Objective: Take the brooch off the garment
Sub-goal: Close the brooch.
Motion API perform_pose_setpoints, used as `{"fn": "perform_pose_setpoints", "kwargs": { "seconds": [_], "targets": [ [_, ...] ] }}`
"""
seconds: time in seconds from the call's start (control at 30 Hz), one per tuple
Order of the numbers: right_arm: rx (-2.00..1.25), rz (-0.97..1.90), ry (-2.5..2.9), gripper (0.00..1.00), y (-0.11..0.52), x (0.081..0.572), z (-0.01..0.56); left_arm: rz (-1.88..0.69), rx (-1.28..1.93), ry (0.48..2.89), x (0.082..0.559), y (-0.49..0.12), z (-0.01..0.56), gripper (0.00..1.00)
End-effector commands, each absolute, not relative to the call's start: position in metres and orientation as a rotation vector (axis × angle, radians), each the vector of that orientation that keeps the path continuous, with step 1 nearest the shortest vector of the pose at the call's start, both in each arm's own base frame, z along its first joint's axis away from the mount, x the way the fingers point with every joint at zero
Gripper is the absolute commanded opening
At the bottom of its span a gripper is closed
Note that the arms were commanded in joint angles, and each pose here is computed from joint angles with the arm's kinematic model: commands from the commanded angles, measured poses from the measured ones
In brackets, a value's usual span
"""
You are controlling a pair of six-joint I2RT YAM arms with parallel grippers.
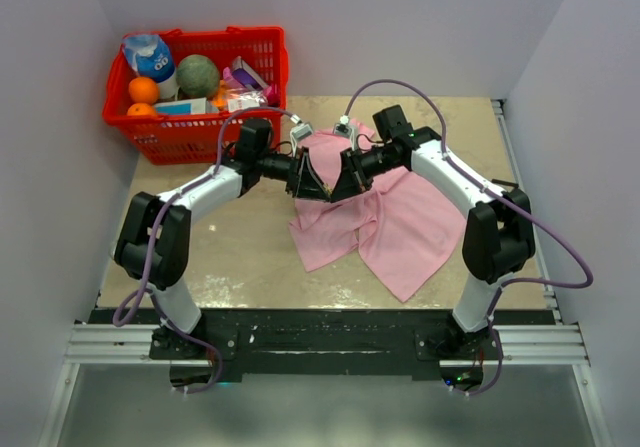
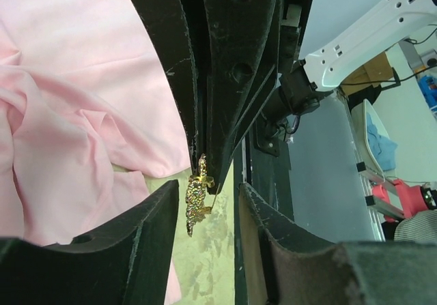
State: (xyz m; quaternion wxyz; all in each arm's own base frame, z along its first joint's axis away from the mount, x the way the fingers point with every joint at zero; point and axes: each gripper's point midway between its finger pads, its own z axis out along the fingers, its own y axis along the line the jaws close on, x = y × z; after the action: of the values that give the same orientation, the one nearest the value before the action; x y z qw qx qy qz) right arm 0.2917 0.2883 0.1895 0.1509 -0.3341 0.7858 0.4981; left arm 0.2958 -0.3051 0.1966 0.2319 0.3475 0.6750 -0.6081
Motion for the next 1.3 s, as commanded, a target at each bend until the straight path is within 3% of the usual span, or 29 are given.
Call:
{"fn": "perform_pose_setpoints", "kwargs": {
  "seconds": [0.0,0.53,0.6,1.03,1.27],
  "targets": [
    [-0.983,1.423,2.203,0.00,0.290,0.290,0.200,-1.704,0.991,1.795,0.294,-0.309,0.209,0.42],
    [-0.982,1.473,2.192,0.00,0.292,0.286,0.203,-1.691,1.015,1.779,0.288,-0.305,0.205,0.37],
    [-0.979,1.489,2.189,0.00,0.292,0.285,0.204,-1.687,1.023,1.771,0.288,-0.304,0.205,0.29],
    [-0.969,1.586,2.183,0.00,0.294,0.279,0.202,-1.772,1.087,1.678,0.276,-0.301,0.221,0.33],
    [-0.960,1.644,2.169,0.00,0.295,0.278,0.205,-1.807,1.107,1.652,0.269,-0.296,0.226,0.27]
  ]
}}
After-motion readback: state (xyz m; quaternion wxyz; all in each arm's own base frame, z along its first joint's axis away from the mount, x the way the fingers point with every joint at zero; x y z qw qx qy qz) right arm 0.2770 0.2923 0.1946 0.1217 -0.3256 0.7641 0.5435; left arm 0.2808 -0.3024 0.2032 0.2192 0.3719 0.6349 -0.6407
